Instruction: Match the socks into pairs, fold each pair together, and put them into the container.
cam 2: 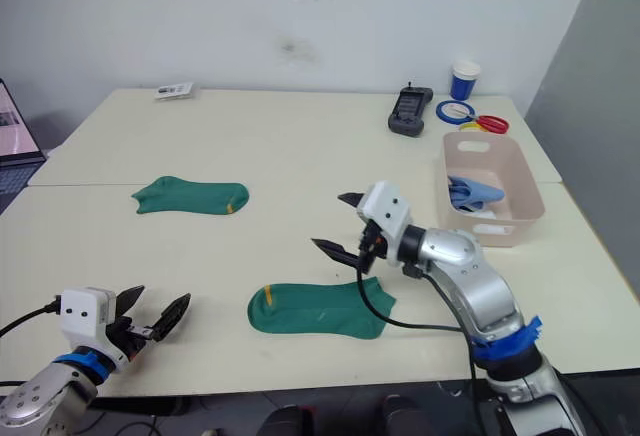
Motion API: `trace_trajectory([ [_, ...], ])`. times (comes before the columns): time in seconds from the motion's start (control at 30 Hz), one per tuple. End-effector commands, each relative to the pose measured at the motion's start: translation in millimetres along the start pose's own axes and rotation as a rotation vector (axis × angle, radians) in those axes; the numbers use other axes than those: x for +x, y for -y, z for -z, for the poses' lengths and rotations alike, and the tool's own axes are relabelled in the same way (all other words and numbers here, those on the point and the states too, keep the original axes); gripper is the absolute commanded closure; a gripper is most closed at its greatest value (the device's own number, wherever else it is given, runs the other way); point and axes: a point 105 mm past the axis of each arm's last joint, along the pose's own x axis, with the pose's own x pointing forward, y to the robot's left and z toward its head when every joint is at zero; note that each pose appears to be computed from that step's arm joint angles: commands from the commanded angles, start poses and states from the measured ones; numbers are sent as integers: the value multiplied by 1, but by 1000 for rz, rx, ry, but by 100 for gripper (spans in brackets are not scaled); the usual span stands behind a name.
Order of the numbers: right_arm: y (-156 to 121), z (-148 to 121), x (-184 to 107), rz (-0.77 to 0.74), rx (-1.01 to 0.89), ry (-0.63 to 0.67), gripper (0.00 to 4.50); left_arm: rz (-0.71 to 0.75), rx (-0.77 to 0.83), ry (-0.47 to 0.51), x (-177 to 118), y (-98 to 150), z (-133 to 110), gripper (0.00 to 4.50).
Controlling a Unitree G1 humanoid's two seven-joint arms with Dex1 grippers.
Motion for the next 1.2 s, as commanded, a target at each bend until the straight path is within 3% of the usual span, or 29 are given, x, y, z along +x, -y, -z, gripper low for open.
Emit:
trace_trajectory([
  [0.03,1,-2,-2,13,-15,7,0,-10,75,70,6,1,-26,2],
  [0.37,9,1,-11,66,-27,-25,0,60,214,61,104,4,-69,2],
  [0.6,9,2,-19,106,-32,-47,0,99,227,-34,163,10,-72,2],
  [0.8,11,1,-23,135,-32,-59,0,87,191,-100,186,12,-64,2],
  [0.97,11,2,-27,153,-29,-67,0,94,134,-99,195,18,-65,121],
  [1.2,11,2,-27,155,-31,-66,0,86,112,-68,196,16,-71,358],
])
